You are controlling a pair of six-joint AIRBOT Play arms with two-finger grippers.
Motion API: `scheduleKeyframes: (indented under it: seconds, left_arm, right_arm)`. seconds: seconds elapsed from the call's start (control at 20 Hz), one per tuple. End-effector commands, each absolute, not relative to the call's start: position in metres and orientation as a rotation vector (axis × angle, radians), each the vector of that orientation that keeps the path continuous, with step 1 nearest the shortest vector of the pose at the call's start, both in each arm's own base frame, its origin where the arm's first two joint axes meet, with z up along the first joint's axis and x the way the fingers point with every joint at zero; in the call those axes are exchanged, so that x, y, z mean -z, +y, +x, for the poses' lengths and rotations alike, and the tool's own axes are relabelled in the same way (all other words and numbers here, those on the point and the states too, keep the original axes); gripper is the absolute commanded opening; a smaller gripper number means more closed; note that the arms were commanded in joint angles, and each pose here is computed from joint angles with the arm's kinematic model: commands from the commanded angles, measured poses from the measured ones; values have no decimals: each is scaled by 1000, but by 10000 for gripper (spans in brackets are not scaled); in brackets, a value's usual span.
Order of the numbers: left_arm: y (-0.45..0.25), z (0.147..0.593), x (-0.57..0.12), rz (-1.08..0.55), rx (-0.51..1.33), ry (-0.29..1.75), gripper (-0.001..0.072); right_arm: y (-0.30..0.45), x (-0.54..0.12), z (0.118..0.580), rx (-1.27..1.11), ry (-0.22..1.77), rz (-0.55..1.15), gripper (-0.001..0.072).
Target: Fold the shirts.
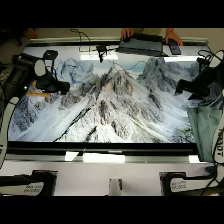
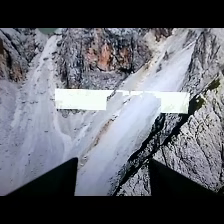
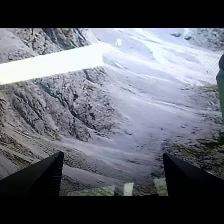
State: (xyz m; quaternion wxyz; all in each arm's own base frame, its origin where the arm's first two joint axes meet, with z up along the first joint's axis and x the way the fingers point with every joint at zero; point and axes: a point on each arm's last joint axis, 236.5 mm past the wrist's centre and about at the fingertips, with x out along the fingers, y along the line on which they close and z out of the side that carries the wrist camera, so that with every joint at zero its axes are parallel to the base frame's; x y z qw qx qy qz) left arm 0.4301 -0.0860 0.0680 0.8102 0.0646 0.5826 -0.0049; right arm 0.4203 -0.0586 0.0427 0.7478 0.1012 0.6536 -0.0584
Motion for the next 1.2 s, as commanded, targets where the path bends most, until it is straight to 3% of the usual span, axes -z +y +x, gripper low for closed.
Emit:
scheduleKeyframes:
  seconds: [0.0, 0.65, 0.9, 1.15]
  left_arm:
    - [-86, 430, -68, 139, 11, 1245, 497]
    - [-86, 430, -68, 139, 11, 1245, 497]
    - [-93, 448, -74, 113, 22, 1163, 497]
    - [-127, 514, -88, -92, 58, 902, 510]
  right_arm:
    - [-58, -43, 421, 127, 1428, 221, 675]
    - [-59, -43, 424, 128, 1412, 219, 675]
    - [-72, -64, 491, 141, 1112, 203, 675]
    - [-77, -85, 526, 144, 936, 198, 675]
